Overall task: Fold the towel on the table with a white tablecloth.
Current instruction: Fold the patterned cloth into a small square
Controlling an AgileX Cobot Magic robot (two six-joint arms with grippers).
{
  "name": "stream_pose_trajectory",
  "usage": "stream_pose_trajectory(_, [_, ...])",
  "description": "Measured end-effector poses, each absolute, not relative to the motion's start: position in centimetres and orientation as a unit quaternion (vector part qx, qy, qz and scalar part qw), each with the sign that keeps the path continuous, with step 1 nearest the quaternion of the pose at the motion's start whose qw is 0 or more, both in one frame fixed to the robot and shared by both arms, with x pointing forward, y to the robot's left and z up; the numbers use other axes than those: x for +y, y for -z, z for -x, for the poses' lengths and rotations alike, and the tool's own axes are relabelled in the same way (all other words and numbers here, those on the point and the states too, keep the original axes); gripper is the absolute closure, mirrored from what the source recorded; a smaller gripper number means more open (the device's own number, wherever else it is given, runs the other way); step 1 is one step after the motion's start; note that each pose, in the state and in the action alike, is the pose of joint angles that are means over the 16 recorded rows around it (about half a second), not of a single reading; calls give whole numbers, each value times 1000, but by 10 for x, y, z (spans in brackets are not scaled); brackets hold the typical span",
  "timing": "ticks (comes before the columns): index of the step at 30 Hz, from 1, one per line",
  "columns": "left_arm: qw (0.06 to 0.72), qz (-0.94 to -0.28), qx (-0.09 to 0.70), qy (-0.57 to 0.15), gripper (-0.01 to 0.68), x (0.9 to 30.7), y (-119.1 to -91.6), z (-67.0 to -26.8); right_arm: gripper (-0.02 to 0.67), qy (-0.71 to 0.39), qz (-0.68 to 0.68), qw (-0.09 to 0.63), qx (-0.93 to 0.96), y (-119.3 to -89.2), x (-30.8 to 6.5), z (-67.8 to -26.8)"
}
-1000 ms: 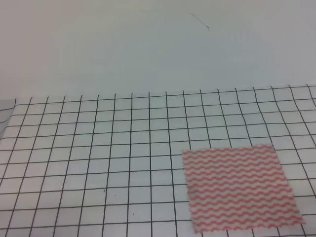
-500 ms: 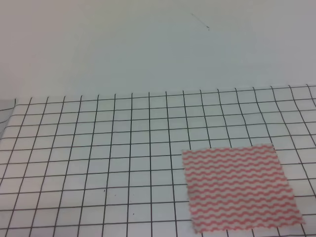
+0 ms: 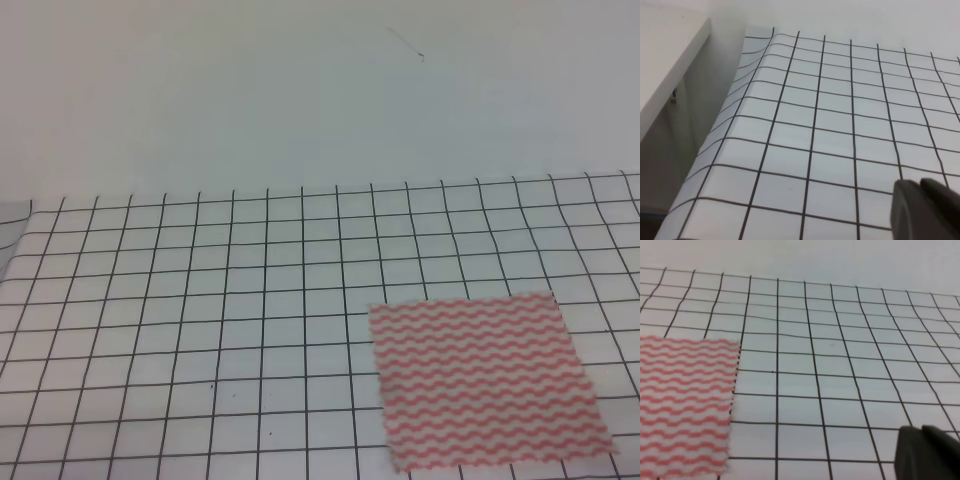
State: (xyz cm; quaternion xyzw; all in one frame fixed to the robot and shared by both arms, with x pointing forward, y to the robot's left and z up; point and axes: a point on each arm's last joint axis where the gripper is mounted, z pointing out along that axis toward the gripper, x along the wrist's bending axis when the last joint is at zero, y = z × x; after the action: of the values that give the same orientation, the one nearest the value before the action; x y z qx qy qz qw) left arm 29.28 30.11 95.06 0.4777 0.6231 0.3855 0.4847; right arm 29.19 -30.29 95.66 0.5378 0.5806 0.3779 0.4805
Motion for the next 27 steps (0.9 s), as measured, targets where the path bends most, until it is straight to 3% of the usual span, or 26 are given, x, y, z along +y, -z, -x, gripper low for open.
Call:
stream_pose_trajectory(21, [497,-480,618,-375,673,298,-951,-293,651,-394,-549,469,568,-954,-302,-292])
stream_pose_trajectory(27, [532,-450,629,-344,673,295,-953,-293,650,-447,-572,436,532,-960,-298,-293])
